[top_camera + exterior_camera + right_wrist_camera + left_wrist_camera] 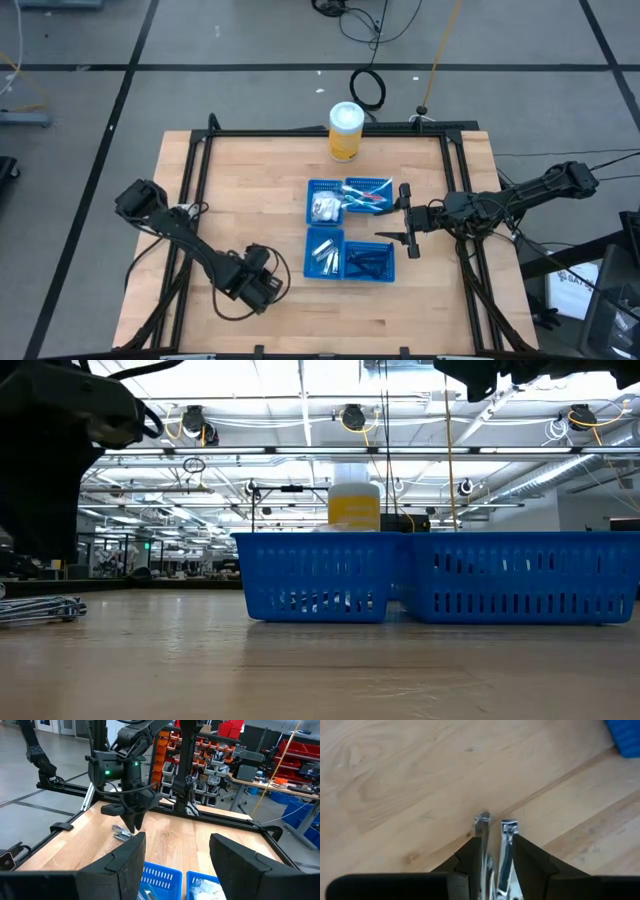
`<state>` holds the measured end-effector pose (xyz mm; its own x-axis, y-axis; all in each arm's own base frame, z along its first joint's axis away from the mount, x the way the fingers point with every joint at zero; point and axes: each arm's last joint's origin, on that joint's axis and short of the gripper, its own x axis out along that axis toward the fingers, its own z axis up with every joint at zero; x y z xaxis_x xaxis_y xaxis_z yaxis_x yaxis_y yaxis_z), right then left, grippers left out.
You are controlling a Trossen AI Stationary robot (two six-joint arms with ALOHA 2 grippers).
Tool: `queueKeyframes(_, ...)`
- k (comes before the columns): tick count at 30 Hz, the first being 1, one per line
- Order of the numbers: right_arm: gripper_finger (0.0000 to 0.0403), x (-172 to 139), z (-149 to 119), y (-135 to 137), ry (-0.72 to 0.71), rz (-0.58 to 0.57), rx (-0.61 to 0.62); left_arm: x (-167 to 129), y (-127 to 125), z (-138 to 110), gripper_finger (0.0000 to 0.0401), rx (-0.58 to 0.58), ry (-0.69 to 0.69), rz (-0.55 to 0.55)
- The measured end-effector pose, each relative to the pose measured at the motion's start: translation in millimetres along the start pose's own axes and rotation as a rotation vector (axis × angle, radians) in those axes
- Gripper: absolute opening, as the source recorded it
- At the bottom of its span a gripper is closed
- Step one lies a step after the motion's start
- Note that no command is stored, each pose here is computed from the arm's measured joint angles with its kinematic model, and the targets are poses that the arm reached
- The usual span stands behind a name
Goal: Pick & Place Travel size toiletries
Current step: Put the silver nail cutter into the bottom left blue bin
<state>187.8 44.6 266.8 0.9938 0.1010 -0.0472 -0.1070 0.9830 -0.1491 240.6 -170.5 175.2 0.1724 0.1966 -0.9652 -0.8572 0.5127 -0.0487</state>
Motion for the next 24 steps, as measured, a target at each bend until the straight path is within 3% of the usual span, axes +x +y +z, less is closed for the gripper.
queueKeyframes(17, 0.0208, 0.0, -0.1, 0.1, 0.001, 0.001, 0.000, 1.8, 0.9, 2.5, 0.0104, -0.038, 0.050, 0.017)
queueKeyframes(24, 0.0208, 0.0, -0.1, 0.1, 0.001, 0.001, 0.000, 19.0, 9.5, -1.7, 0.0104, -0.060, 0.062, 0.014)
